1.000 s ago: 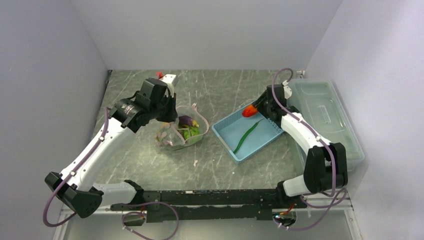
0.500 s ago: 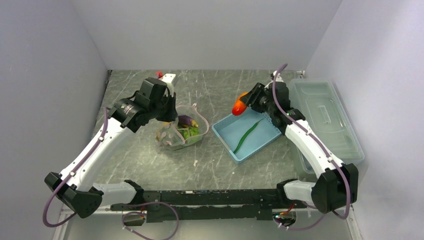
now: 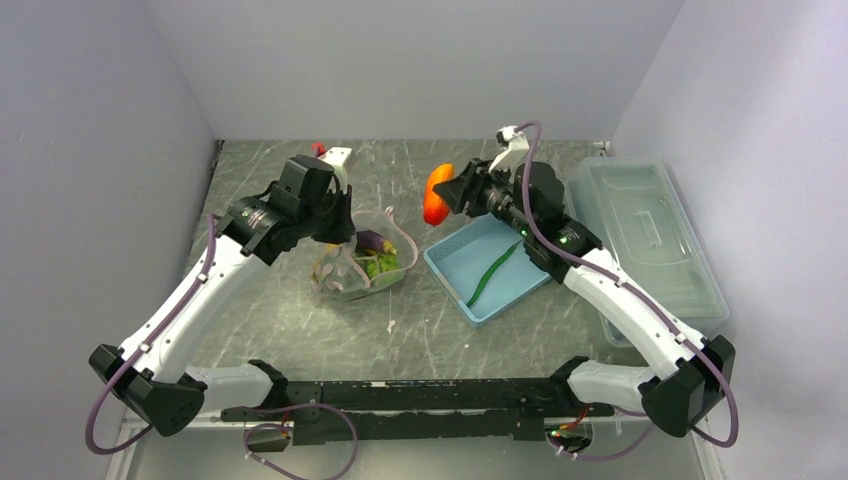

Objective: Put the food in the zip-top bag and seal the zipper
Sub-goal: Place the fake fruit in the zipper food storage bag.

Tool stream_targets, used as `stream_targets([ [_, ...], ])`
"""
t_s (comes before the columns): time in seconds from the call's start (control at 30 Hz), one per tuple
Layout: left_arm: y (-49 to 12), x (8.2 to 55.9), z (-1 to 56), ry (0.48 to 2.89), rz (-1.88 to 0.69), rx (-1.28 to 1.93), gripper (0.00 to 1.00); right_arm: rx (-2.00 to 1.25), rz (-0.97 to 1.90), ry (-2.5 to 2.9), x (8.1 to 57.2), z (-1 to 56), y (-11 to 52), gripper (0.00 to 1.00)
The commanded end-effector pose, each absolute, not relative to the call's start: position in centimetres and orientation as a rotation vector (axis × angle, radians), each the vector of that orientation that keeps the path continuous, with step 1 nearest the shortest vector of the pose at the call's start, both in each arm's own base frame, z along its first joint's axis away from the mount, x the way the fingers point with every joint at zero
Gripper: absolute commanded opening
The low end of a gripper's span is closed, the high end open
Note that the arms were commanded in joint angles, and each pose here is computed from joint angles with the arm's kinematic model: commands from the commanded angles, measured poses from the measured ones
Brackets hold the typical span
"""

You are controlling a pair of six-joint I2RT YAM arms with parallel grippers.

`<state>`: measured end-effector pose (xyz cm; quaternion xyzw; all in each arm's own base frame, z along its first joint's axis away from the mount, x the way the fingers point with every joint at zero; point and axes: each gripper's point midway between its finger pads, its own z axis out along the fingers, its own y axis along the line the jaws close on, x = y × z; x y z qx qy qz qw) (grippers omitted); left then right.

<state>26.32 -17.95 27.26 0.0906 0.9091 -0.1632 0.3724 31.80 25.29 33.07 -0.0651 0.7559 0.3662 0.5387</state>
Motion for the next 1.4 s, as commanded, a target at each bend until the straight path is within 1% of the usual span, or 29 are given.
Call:
stream_targets([
  [0.0, -18.0, 26.3, 29.8, 2.263, -0.447, 0.222, 0.0, -0.269, 0.876, 1.579, 30.4, 38.5, 26.8, 0.0],
  [0.27, -18.1, 26.5, 30.5, 2.252, -0.452, 0.228, 0.0, -0.412, 0.902, 1.435, 27.7, 40.0, 29.9, 0.0],
  [0.43, -18.1, 26.7, 31.0, 2.244, -0.443, 0.227, 0.0, -0.483, 0.918, 1.384, 26.3, 39.5, 32.1, 0.0],
  [0.63, -18.0, 26.8, 31.4, 2.233, -0.44, 0.226, 0.0, -0.586, 0.921, 1.367, 24.8, 37.0, 35.3, 0.0],
  [0.77, -17.9, 26.7, 31.5, 2.232, -0.438, 0.225, 0.0, -0.66, 0.867, 1.384, 24.2, 34.6, 36.6, 0.0],
  [1.03, -17.8, 26.6, 31.5, 2.231, -0.439, 0.223, 0.0, -0.747, 0.803, 1.448, 24.0, 30.4, 38.0, 0.0],
  [1.37, -17.8, 26.5, 31.1, 2.237, -0.439, 0.231, 0.0, -0.856, 0.872, 1.591, 22.7, 26.4, 40.5, 0.0],
])
